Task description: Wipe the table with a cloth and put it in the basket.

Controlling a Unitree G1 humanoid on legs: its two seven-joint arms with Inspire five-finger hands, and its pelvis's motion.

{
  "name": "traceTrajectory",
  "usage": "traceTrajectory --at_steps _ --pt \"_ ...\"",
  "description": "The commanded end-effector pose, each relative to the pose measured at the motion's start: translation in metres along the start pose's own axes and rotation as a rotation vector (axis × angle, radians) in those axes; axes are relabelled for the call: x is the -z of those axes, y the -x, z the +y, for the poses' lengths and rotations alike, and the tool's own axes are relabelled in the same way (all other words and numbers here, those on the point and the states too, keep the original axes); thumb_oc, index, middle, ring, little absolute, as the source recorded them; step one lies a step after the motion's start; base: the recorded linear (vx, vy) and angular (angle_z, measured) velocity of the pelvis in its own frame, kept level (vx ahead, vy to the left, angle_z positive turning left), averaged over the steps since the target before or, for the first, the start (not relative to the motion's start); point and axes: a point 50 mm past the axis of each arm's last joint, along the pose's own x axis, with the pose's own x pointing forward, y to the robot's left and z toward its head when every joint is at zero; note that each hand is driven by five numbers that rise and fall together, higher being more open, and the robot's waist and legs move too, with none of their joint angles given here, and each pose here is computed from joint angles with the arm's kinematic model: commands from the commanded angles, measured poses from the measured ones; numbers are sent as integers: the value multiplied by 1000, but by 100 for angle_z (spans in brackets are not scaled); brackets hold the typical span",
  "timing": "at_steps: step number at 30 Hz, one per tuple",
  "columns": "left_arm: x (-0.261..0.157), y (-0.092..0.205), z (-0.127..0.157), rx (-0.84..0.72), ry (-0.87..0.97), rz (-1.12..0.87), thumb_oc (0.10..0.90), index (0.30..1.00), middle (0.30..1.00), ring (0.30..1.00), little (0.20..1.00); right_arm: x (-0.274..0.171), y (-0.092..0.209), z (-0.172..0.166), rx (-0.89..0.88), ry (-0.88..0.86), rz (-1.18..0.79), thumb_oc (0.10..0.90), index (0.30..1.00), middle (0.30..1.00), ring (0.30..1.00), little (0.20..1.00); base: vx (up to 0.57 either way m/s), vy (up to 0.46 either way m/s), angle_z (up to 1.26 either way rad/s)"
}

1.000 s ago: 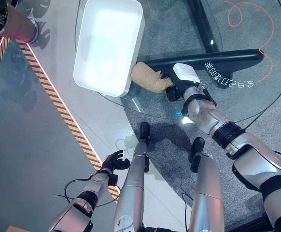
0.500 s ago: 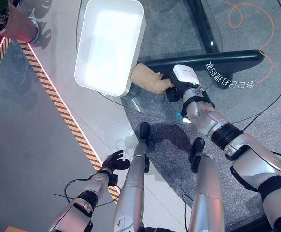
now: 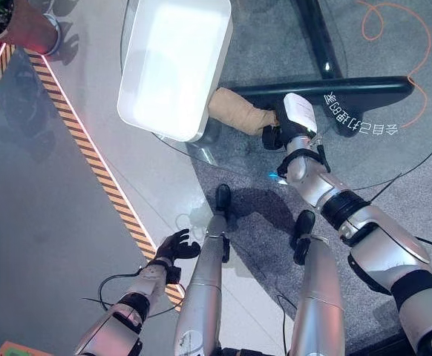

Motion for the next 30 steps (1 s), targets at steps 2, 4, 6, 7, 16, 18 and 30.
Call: traceTrajectory --at_steps 2,4,6,7,16,18,30 --pt "13 2 -1 12 16 44 800 900 900 900 900 37 -24 -110 413 69 166 100 300 300 300 200 0 0 0" --pt "15 3 3 6 20 44 800 900 900 900 900 46 -23 -120 453 71 203 100 300 300 300 200 0 0 0" --pt "21 5 4 7 20 60 800 900 900 900 900 57 -20 -122 465 74 236 100 300 300 300 200 74 -11 0" --pt "21 5 5 7 22 60 800 900 900 900 900 62 -19 -126 484 73 255 100 300 300 300 200 77 -10 -1" --pt "22 7 11 -1 21 65 800 900 900 900 900 102 -6 -154 622 38 392 100 300 300 300 200 -6 -8 2" --pt "20 7 15 -8 25 63 800 900 900 900 900 106 -3 -160 649 21 413 100 300 300 300 200 -37 -11 3" --pt "12 6 32 -42 37 50 800 900 900 900 900 139 14 -175 743 -59 564 100 300 300 300 200 -6 -6 1"
